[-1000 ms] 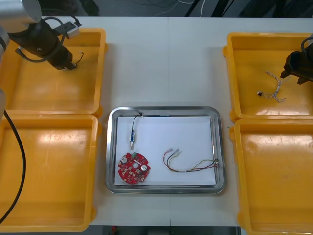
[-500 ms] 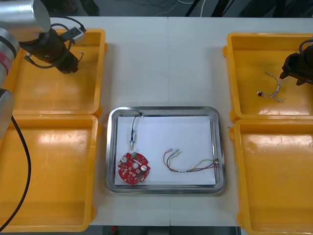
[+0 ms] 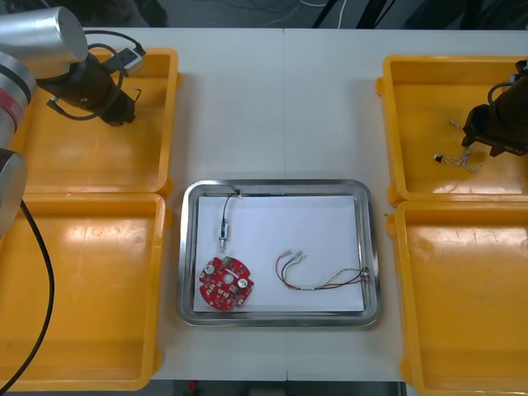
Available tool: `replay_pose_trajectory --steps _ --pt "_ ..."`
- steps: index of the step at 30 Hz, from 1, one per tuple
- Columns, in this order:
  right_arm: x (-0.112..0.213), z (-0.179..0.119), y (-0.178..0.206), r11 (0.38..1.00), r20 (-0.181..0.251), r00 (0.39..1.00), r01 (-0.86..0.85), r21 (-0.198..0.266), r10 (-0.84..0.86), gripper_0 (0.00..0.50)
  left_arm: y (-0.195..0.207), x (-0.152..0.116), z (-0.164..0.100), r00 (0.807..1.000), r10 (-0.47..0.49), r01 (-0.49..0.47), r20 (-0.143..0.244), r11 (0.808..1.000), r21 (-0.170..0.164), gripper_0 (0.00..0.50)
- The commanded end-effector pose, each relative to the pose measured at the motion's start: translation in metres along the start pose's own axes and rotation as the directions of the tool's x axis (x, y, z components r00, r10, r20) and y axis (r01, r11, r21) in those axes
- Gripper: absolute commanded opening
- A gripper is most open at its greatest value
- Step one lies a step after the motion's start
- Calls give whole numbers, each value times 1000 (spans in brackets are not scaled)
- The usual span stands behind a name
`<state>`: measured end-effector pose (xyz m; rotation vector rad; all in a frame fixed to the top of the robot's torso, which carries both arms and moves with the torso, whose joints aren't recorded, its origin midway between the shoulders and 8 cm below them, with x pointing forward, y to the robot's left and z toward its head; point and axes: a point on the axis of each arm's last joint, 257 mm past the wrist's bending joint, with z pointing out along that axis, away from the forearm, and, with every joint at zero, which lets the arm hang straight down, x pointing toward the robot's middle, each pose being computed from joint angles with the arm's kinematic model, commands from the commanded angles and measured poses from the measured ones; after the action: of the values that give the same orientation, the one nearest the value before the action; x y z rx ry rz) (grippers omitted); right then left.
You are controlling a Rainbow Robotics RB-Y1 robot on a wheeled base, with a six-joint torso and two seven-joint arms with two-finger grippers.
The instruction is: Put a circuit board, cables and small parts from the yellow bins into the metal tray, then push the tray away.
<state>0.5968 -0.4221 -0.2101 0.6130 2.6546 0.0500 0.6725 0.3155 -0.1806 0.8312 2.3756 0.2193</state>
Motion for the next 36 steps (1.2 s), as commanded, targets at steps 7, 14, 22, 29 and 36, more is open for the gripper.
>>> replay_pose_trajectory --steps 7,14,22,29,36 --pt "-19 -14 32 998 52 998 -45 -43 47 500 -6 -37 -10 985 166 -166 54 986 -9 500" --pt "-17 0 28 999 76 996 -42 -31 44 500 -7 -34 -9 985 166 -166 52 986 -6 0" --pt "-10 8 21 999 65 997 -42 -21 43 500 -8 -33 -8 986 156 -156 51 988 -1 0" --pt "-9 11 17 999 73 996 -43 -27 44 500 -5 -27 -10 990 138 -139 37 990 8 0" --pt "-8 12 18 998 72 996 -49 -31 51 0 4 -17 -14 995 102 -102 19 995 8 0"
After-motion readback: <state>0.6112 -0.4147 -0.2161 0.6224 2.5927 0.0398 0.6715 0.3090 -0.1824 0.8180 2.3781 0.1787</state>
